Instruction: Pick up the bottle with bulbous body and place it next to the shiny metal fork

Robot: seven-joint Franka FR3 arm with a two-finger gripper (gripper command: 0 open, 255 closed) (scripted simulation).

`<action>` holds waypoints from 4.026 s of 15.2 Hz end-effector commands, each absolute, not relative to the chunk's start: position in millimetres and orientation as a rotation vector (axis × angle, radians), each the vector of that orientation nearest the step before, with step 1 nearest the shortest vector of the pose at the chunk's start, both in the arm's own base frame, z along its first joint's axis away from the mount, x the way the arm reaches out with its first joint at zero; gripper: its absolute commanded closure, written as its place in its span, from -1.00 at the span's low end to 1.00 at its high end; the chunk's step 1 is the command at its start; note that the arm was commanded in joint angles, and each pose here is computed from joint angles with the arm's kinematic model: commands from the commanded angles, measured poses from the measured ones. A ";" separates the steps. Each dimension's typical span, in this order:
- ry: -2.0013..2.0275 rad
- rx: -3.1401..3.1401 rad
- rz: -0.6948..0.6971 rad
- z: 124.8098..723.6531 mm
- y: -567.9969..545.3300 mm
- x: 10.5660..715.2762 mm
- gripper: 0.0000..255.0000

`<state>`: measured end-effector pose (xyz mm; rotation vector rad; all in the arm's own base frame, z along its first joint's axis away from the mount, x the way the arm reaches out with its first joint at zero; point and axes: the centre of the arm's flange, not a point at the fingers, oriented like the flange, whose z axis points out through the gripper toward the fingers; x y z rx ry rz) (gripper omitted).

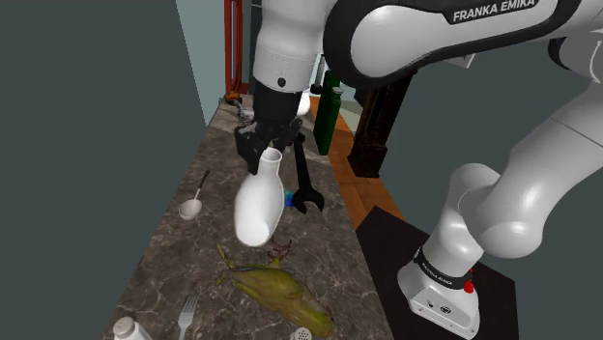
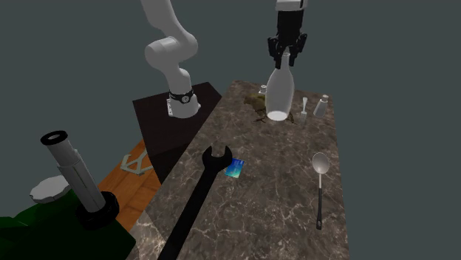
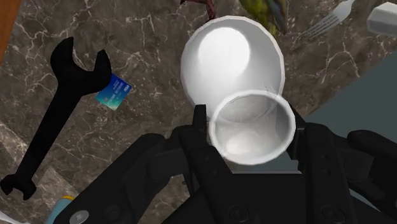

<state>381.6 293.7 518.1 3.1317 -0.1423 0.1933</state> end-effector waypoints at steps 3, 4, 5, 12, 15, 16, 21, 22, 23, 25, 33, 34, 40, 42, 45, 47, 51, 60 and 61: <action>-0.145 3.132 0.193 519.2 337.1 354.2 1.00; -0.145 3.132 0.193 519.2 348.3 347.3 1.00; -0.145 3.132 0.193 519.2 359.5 340.4 1.00; -0.145 3.132 0.193 519.4 438.2 292.0 1.00; -0.145 3.132 0.193 519.4 471.9 271.2 1.00; -0.145 3.132 0.193 519.4 483.2 264.3 1.00; -0.145 3.132 0.193 519.5 539.4 229.7 1.00; -0.145 3.132 0.193 519.5 550.6 222.8 1.00; -0.145 3.132 0.193 519.6 561.9 215.9 1.00; -0.145 3.132 0.193 519.6 584.3 202.1 1.00; -0.145 3.132 0.193 488.0 610.0 186.3 1.00; -0.145 3.132 0.193 482.7 610.0 186.3 1.00; -0.145 3.132 0.193 451.0 610.0 186.3 1.00; -0.145 3.132 0.193 440.4 610.0 186.3 1.00; -0.145 3.132 0.193 433.4 610.0 186.3 1.00; -0.145 3.132 0.193 433.4 610.0 186.3 1.00; -0.145 3.132 0.193 433.4 610.0 186.3 1.00; -0.145 3.132 0.193 472.7 610.3 181.4 -1.00; -0.145 3.132 0.193 483.0 610.3 180.1 -1.00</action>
